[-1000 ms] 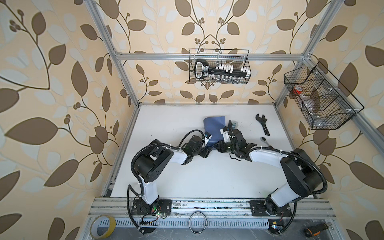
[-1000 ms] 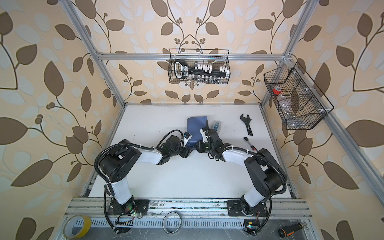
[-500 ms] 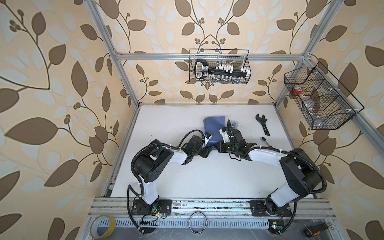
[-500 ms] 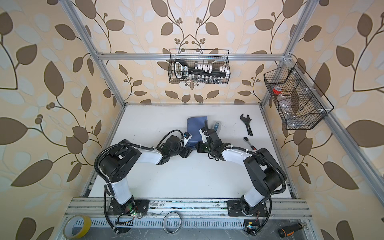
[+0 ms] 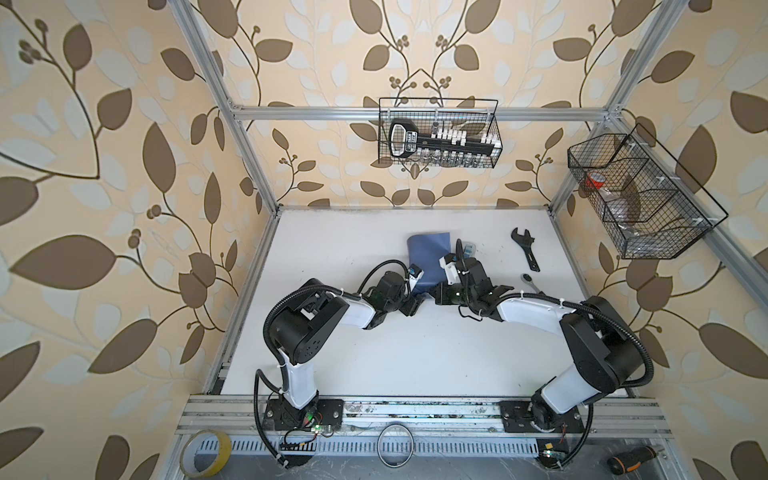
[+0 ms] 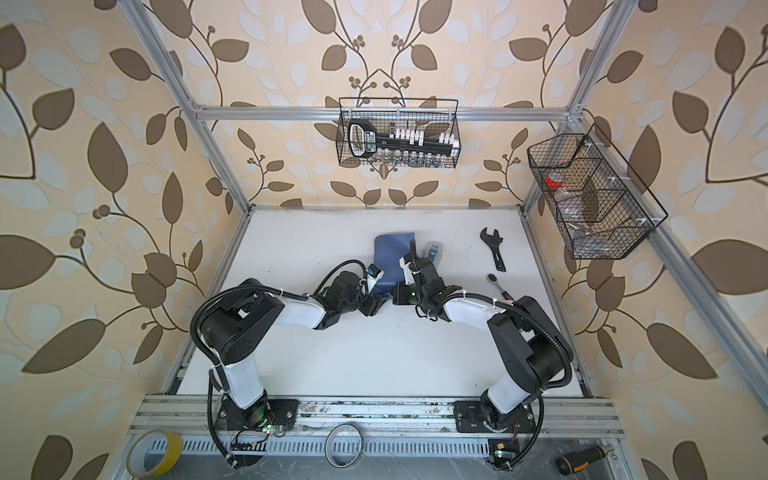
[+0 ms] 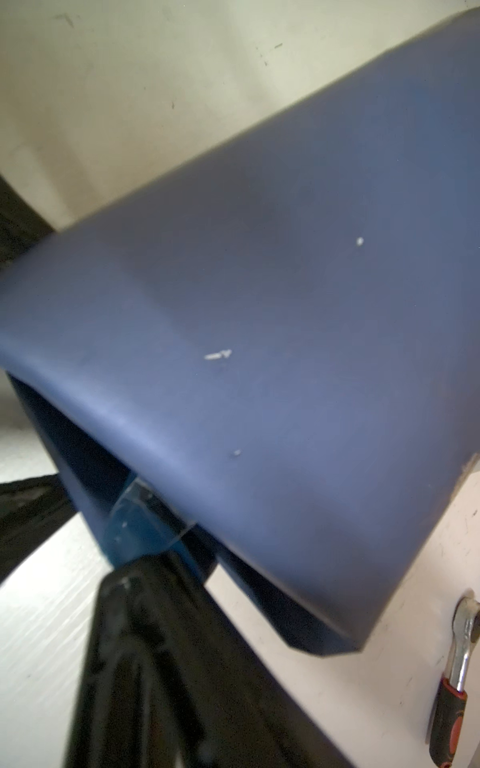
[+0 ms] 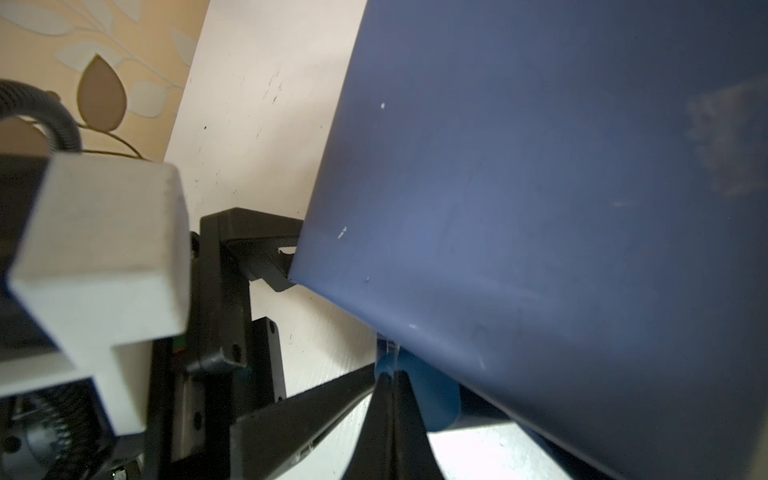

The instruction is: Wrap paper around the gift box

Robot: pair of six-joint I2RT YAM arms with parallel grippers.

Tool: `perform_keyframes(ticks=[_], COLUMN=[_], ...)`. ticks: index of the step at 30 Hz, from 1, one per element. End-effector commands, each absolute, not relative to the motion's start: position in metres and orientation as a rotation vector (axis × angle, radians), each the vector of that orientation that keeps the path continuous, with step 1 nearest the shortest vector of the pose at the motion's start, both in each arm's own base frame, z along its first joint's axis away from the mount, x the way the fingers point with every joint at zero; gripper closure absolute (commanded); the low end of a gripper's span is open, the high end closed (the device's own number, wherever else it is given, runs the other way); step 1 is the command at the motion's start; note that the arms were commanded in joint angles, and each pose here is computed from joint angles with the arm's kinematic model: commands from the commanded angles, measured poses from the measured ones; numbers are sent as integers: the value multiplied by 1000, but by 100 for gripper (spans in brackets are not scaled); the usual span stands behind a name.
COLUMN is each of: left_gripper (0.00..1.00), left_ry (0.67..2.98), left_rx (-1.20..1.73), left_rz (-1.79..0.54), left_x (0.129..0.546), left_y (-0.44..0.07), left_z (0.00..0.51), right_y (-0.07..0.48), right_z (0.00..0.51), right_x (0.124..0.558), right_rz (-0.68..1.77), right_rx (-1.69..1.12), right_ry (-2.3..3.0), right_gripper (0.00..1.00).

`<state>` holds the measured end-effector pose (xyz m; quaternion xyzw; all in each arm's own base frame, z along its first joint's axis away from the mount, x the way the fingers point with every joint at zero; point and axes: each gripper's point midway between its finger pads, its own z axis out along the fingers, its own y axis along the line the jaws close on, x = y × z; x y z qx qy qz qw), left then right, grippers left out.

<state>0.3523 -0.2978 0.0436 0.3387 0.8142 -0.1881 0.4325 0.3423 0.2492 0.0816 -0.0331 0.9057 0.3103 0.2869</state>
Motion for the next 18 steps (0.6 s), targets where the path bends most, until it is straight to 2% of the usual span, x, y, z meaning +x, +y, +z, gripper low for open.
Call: perform_keyframes(ticks=[1,13,16,18], left_gripper=[30,30,30,30], left_ry=[1977,1972,1975,1975], left_rx=[830,822,822,823], left_rz=[-488,-498,-496,-496], left_x=[361,362,362,362], left_y=[-309,-311,-310,-310], left_z=[61,65,64,64], right_y=[257,257,250,244], right_z=[108,108,108,108], right_x=[347,345,345,346], right_rz=[924,941,872,808], right_rx=[-85,-76,-109,-134], right_ry=[2348,2358,2356,2360], right_gripper=[100,100,100,93])
